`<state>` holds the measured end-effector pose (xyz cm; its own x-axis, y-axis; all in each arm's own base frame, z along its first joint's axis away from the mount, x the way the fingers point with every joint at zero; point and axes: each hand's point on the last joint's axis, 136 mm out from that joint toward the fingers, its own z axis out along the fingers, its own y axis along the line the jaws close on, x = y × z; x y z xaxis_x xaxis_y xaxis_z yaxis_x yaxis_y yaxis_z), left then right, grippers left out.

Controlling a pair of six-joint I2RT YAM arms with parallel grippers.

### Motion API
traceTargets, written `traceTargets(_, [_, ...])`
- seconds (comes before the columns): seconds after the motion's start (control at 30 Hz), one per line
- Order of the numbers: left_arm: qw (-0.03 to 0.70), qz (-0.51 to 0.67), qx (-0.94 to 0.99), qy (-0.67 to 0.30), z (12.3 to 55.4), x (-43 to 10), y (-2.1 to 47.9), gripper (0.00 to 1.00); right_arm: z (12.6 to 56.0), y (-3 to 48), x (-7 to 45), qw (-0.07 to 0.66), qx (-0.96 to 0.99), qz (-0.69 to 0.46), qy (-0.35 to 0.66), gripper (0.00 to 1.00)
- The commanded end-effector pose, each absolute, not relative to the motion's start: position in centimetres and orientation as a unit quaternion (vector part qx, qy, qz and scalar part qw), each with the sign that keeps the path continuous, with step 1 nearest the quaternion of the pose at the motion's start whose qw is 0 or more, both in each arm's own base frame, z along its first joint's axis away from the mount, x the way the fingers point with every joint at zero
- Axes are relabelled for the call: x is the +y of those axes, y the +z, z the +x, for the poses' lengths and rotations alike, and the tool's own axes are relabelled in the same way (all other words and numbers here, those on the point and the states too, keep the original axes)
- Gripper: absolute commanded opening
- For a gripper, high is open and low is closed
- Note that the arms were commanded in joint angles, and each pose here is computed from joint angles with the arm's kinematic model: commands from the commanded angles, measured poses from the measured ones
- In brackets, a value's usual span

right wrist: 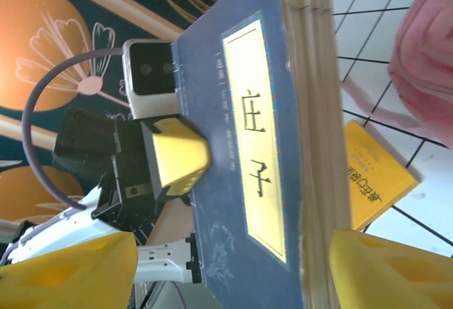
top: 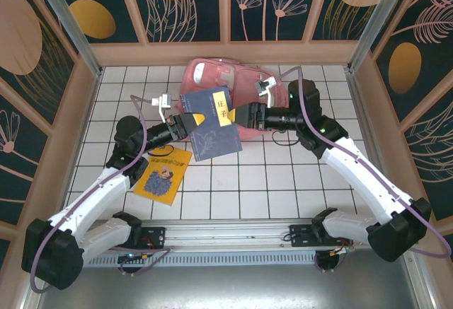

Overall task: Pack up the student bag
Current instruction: Pick up the book from the bottom-center of the table.

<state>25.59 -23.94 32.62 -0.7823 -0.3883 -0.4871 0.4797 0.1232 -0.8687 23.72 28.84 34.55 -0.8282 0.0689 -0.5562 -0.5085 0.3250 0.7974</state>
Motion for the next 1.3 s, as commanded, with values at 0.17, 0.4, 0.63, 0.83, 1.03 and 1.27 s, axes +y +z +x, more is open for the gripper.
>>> traceTargets(0.17, [0.423,-0.016,0.579,-0.697,27.4,-21.7,39.7,0.00,26.7,33.6,23.3,0.382,0.777,0.009,0.501,0.93])
traceTargets(0.4, [0.476,-0.104,0.477,-0.732,29.6,-19.3,43.4,0.00,22.3,37.5,24.9,0.429,0.601,-0.015,0.674,0.90])
traceTargets(0.63, [0.467,-0.105,0.453,-0.752,30.5,-21.8,45.4,0.00,20.7,40.8,27.7,0.491,0.530,-0.060,0.689,0.93])
traceTargets(0.83, [0.453,-0.108,0.446,-0.765,30.3,-22.6,45.0,0.00,23.6,41.5,28.7,0.501,0.536,-0.033,0.678,0.92])
traceTargets(1.03, [0.448,-0.108,0.453,-0.763,29.9,-23.2,44.2,0.00,25.3,43.3,29.6,0.485,0.507,-0.024,0.712,0.75])
traceTargets(1.27, [0.441,-0.115,0.460,-0.762,30.0,-23.7,43.2,0.00,26.9,43.3,30.8,0.474,0.514,0.000,0.715,0.35])
